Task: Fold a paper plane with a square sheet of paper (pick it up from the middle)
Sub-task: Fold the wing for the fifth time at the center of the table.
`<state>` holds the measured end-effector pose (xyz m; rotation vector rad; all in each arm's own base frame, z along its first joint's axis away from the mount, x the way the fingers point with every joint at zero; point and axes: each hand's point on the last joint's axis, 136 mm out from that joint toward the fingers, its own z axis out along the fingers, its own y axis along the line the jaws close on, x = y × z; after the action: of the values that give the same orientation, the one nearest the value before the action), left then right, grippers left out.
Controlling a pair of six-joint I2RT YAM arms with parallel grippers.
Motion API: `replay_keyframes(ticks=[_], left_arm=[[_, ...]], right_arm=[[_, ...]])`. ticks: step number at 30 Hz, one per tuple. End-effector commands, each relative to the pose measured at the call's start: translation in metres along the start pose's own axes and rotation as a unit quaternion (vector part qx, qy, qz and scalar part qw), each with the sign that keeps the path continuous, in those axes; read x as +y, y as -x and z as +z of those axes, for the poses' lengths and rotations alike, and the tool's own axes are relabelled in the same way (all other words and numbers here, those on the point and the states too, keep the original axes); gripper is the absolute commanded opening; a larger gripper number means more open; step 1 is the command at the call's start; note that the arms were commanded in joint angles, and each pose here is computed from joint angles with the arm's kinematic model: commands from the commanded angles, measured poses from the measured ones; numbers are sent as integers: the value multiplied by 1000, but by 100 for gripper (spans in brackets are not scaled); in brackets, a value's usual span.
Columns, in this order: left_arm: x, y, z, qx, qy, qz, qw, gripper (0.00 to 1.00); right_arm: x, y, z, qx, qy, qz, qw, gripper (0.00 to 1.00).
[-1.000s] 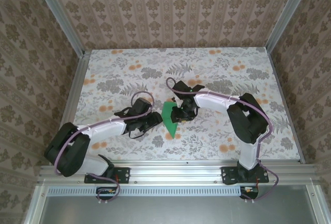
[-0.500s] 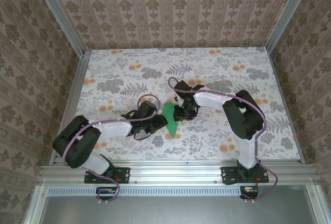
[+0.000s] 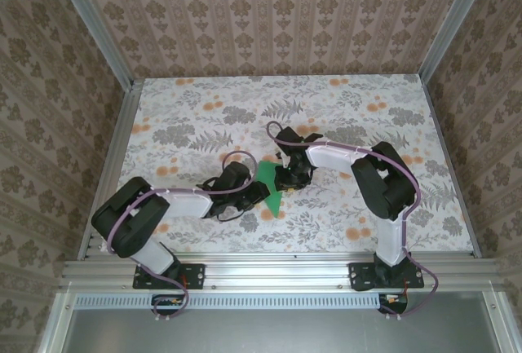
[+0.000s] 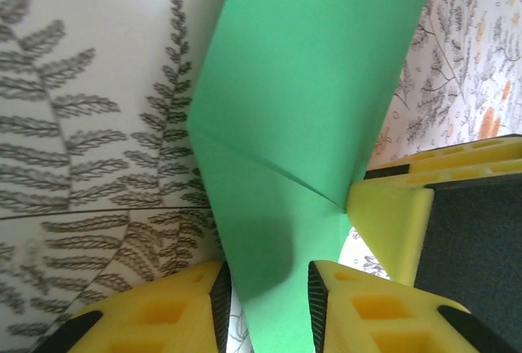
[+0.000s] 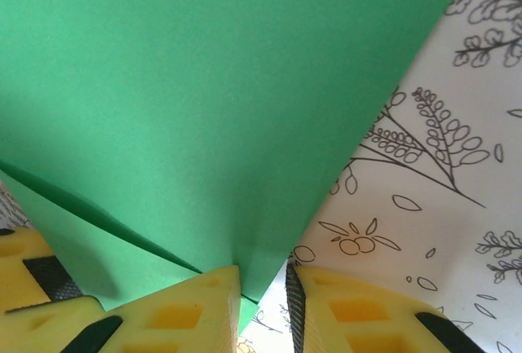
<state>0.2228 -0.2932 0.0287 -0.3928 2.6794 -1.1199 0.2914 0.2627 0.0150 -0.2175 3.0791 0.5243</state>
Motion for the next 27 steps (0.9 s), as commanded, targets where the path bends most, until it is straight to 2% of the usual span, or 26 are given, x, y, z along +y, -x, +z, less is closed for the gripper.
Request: replay_keyframes(ticks=[1,7,13,19,23,27], left_arm=[[-6,0,2,-5,-21,1,1000,32],[-8,5,2,-23,-22,19,999,23],[-8,13,-2,-43,-9,64,997,10],[-11,19,-9,-35,25,167,985,3],[-12,25,-15,-19,50,243,968,2],[-14,34,-19,-9,51,285,957,1]], right_arm=[[-9,-4,12,7,-5,18,1000,25],[-5,0,3,-2,12,22,1000,25],[8,16,-30,-50,64,20,997,29],[12,30,-65,-108,107,-3,988,34],[21,30,-64,-107,132,-20,985,33],[29,32,-54,-96,159,-16,982,28]])
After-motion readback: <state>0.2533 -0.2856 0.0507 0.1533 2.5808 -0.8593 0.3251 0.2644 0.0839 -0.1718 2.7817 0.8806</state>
